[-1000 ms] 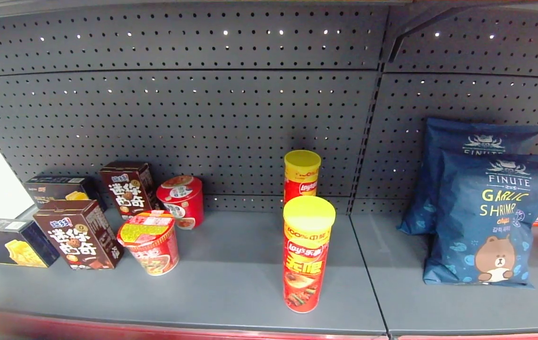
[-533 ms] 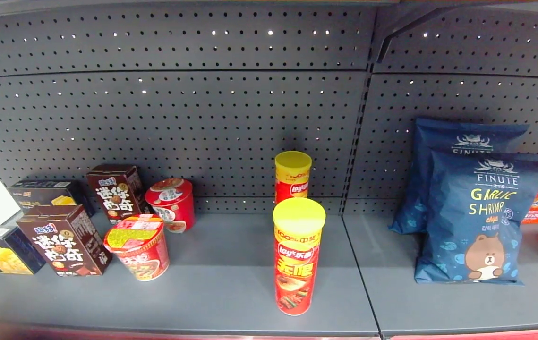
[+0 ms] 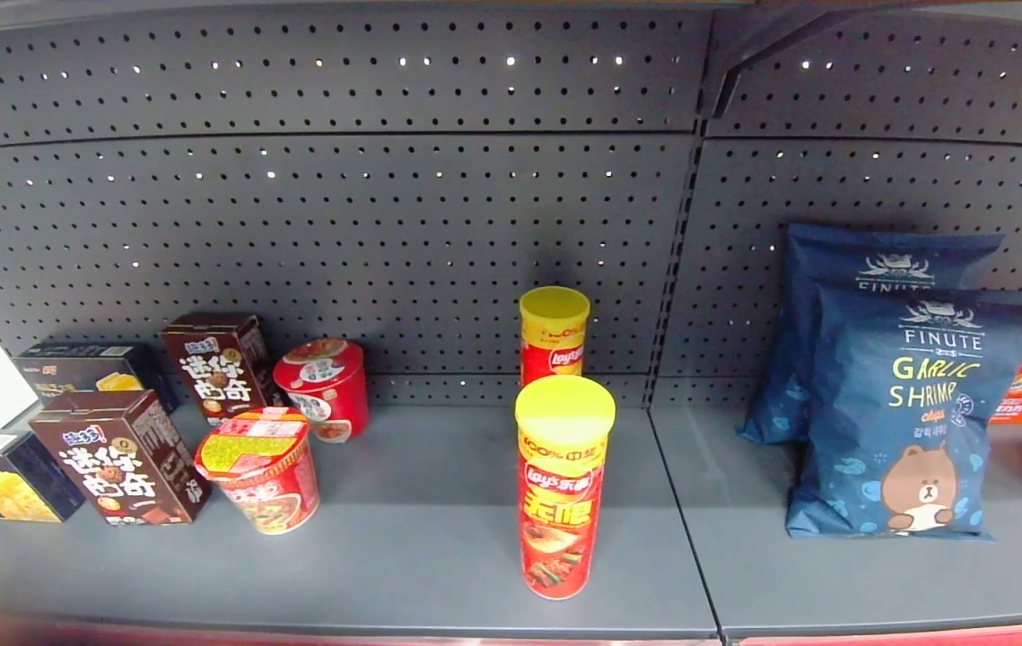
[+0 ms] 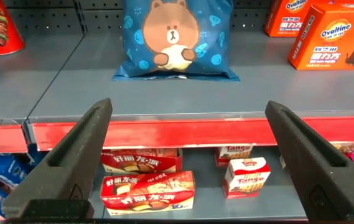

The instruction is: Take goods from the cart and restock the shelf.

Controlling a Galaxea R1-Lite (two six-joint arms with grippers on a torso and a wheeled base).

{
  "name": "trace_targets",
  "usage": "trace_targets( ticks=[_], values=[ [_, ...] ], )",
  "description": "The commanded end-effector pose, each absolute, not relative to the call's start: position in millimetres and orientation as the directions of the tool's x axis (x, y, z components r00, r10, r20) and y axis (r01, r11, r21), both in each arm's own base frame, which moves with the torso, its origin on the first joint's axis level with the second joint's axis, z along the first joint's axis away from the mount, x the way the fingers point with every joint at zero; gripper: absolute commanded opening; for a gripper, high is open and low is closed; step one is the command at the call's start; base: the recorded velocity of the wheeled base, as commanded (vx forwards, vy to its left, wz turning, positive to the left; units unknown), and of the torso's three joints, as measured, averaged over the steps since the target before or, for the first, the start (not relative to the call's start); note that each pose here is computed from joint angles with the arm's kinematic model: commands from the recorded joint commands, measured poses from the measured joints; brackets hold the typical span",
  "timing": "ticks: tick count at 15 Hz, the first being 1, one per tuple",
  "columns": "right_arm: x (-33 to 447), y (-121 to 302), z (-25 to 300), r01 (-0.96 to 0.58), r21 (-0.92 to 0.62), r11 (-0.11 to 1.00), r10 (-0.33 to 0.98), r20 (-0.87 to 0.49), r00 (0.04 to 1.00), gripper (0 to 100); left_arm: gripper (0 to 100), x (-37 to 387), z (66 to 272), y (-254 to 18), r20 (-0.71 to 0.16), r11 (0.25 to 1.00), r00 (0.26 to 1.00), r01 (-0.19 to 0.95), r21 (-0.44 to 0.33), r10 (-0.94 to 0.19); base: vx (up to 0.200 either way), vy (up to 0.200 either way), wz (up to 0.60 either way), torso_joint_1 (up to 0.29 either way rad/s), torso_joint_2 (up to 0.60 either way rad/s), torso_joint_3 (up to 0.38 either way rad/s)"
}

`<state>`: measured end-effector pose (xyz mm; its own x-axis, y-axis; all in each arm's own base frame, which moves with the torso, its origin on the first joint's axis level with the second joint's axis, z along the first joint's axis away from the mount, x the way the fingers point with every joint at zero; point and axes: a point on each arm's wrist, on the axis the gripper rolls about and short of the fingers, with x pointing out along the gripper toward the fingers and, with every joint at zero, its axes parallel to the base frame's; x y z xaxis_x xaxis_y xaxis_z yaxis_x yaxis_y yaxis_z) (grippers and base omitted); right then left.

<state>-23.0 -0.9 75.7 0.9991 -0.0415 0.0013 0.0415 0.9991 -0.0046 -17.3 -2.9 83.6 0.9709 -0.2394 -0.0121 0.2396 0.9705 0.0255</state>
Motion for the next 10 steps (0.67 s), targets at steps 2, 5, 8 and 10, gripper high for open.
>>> trace_targets(
  ticks=[2,5,8,10],
  values=[
    [-22.9,-0.9,75.7,0.041,-0.005,0.999,-0.041,0.0,0.999,100,100,-17.0,83.7,-2.9,-0.015,0.971,0.971,0.239,0.025,-0.239,0.0,0.0,0.0,0.0,0.0,0.0],
    [-22.9,-0.9,75.7,0.041,-0.005,0.999,-0.041,0.0,0.999,100,100,-17.0,83.7,-3.0,-0.015,0.97,0.971,0.24,0.028,-0.24,0.0,0.0,0.0,0.0,0.0,0.0],
    [-22.9,-0.9,75.7,0.04,-0.006,0.999,-0.04,0.0,0.999,100,100,-17.0,83.7,-3.0,-0.015,0.97,0.971,0.24,0.026,-0.24,0.0,0.0,0.0,0.0,0.0,0.0],
    [-22.9,-0.9,75.7,0.04,-0.006,0.999,-0.04,0.0,0.999,100,100,-17.0,83.7,-3.0,-0.015,0.97,0.971,0.24,0.026,-0.24,0.0,0.0,0.0,0.0,0.0,0.0]
  ],
)
